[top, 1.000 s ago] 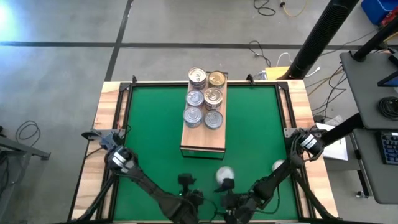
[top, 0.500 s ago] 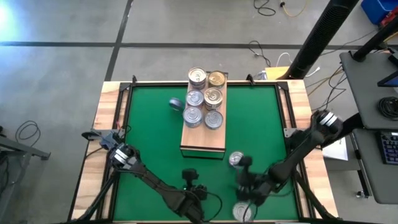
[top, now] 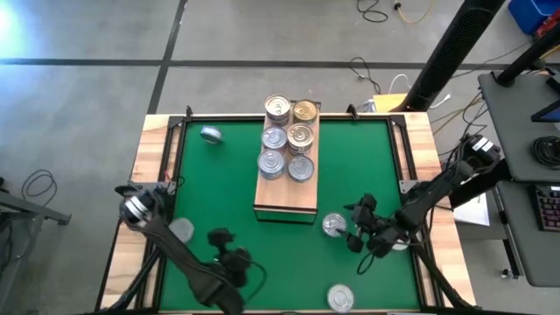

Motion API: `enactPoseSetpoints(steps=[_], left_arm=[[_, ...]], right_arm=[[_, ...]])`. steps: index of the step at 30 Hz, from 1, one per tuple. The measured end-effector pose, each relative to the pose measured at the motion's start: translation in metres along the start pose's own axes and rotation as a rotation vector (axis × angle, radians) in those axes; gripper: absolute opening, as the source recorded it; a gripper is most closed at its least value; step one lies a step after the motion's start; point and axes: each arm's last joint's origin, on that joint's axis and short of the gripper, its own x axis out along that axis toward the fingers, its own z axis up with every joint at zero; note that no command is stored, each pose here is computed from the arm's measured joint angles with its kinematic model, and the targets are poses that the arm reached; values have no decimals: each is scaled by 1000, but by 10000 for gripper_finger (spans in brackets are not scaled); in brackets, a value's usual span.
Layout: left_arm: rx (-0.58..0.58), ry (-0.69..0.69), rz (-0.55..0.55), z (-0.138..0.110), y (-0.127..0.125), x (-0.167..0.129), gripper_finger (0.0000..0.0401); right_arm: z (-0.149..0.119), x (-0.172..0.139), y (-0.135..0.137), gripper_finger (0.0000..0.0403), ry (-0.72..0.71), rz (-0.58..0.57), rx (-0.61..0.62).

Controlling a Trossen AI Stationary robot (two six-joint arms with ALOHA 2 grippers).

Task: Stack canned seafood by type on shelf
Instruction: Stack the green blue tuna can on top of the other green blue can on the shelf

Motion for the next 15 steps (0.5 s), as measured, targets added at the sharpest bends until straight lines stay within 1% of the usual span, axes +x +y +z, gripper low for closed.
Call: enactPoseSetpoints(steps=[3, 6, 7, 9, 11, 13, 15], left_arm=[[-144, -27, 0, -21, 22, -2, 319], [-293, -83, 0, -42, 42, 3, 319], [-340, -103, -12, -48, 46, 5, 319], [-408, -121, -44, -58, 51, 13, 319], [-443, -134, -103, -64, 49, 22, 319], [-421, -178, -191, -66, 39, 30, 319], [-403, -250, -297, -65, 24, 36, 319]], right_arm=[[-2, 8, -8, 400, 12, -48, -10], [-5, 17, -12, 400, 37, -82, -15], [-7, 20, -12, 400, 50, -85, -21], [-10, 26, -6, 400, 70, -50, -22], [-14, 33, 3, 400, 94, -6, -29], [-14, 39, 16, 400, 107, 71, -11], [-16, 46, 29, 400, 108, 133, -12]])
